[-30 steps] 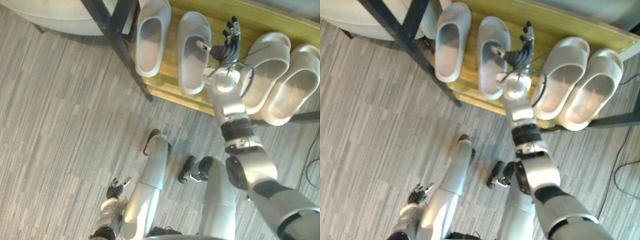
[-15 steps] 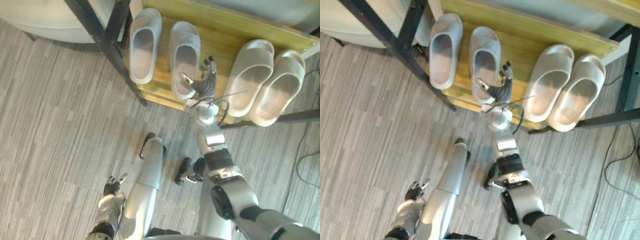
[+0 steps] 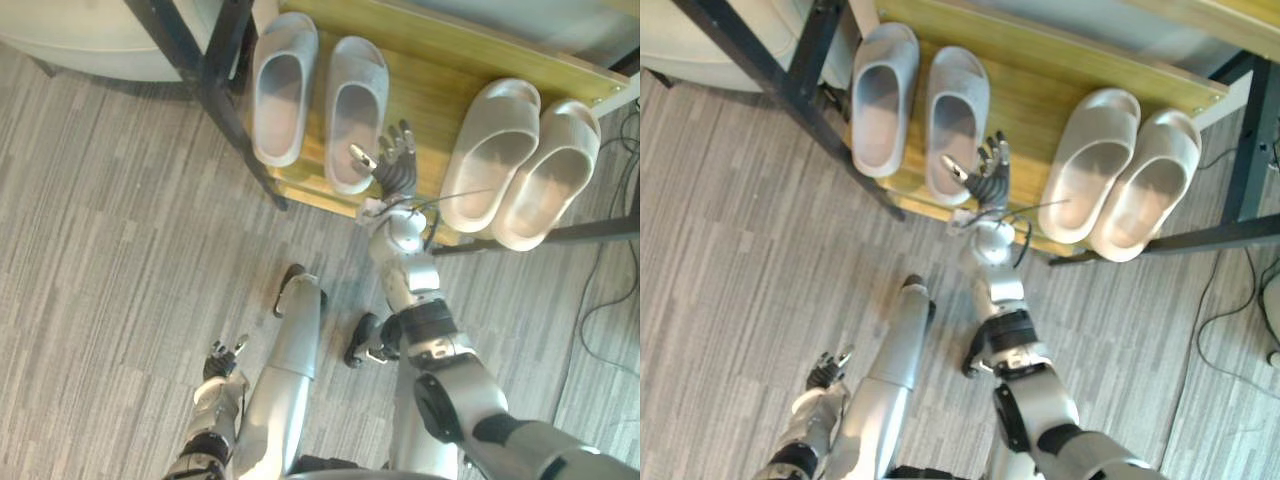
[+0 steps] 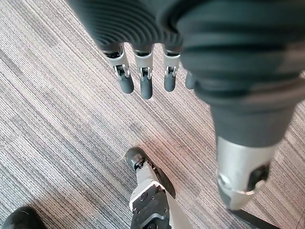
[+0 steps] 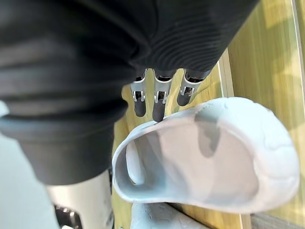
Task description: Organize the slippers on the shoe rack
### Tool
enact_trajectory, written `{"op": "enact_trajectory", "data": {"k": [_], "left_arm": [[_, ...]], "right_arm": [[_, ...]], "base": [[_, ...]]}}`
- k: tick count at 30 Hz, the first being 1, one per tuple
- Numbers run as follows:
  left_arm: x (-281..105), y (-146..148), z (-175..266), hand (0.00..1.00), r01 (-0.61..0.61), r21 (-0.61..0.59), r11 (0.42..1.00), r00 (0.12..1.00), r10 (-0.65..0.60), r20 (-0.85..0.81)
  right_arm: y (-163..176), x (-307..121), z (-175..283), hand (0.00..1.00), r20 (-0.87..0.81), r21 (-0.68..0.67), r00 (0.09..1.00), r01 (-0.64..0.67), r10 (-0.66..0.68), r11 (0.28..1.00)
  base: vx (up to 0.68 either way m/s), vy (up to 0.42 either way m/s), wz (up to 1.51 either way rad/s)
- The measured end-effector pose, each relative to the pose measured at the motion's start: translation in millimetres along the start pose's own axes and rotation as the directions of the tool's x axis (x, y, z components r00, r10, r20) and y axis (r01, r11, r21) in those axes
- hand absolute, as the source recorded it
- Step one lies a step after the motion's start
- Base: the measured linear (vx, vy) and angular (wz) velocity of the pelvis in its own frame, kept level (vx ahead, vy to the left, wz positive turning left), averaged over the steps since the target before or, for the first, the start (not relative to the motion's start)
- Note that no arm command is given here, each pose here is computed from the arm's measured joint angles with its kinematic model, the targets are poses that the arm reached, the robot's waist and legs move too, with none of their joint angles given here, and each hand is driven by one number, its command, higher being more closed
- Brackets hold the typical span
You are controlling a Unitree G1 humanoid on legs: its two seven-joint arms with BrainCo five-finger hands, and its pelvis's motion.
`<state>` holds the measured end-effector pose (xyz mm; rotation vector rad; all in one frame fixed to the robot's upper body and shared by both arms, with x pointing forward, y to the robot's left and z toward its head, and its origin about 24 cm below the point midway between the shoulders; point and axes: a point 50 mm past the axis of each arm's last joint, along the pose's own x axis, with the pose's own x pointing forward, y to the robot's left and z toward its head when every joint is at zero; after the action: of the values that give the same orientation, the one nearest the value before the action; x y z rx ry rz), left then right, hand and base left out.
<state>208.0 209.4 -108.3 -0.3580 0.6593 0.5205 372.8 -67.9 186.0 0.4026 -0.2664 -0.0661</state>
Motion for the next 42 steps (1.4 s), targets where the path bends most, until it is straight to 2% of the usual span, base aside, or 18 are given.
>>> {"op": "enact_trajectory", "data": {"k": [4, 17, 22, 24, 27, 31, 35, 37, 39, 42], "left_arm": [[0, -1, 1, 0.0, 0.002, 0.0, 1.0, 1.0, -0.002, 0.001], [1, -3, 1, 0.0, 0.005, 0.001, 1.0, 1.0, -0.005, -0.003], [1, -5, 2, 0.0, 0.01, -0.002, 1.0, 1.0, -0.01, 0.0], [1, -5, 1, 0.0, 0.013, -0.004, 1.0, 1.0, -0.013, 0.001], [-1, -4, -2, 0.0, 0.023, 0.009, 1.0, 1.0, -0.023, -0.003], [-4, 3, -7, 0.0, 0.017, 0.026, 1.0, 1.0, -0.017, -0.002], [-11, 20, -25, 0.0, 0.002, 0.073, 0.997, 0.999, 0.001, -0.039], [-14, 21, -31, 0.0, 0.023, 0.116, 0.993, 0.998, -0.017, -0.056], [-19, 18, -42, 0.0, 0.089, 0.207, 0.974, 0.993, -0.072, -0.089], [-23, 19, -51, 0.0, 0.123, 0.28, 0.952, 0.988, -0.093, -0.121]], "right_arm": [[11, 5, 1, 0.0, -0.019, 0.017, 1.0, -0.021, 0.022, 1.0], [6, 11, 2, 0.0, -0.026, -0.027, 0.999, -0.02, 0.02, 0.999], [-16, 6, -8, 0.0, -0.031, -0.147, 1.0, -0.005, 0.001, 0.989], [-28, -3, -12, 0.0, -0.02, -0.197, 1.0, 0.005, -0.009, 0.98], [-39, -22, -23, 0.0, -0.016, -0.33, 0.999, -0.052, 0.05, 0.942], [-50, -47, -36, 0.0, -0.041, -0.4, 0.995, -0.099, 0.09, 0.911], [-79, -97, -74, 0.0, -0.196, -0.463, 0.976, -0.18, 0.098, 0.868], [-93, -118, -89, 0.0, -0.276, -0.477, 0.958, -0.207, 0.078, 0.854], [-112, -147, -106, 0.0, -0.382, -0.497, 0.922, -0.261, 0.061, 0.828], [-135, -169, -119, 0.0, -0.467, -0.528, 0.884, -0.301, 0.025, 0.794]], "base": [[0.0, 0.062, 0.03], [0.0, 0.012, 0.0], [0.01, 0.038, -0.03], [0.02, 0.054, -0.11], [0.06, 0.057, -0.15], [0.11, 0.041, -0.11], [0.18, 0.055, -0.12], [0.25, 0.068, -0.1], [0.23, 0.051, -0.09], [0.16, 0.034, -0.1]]}}
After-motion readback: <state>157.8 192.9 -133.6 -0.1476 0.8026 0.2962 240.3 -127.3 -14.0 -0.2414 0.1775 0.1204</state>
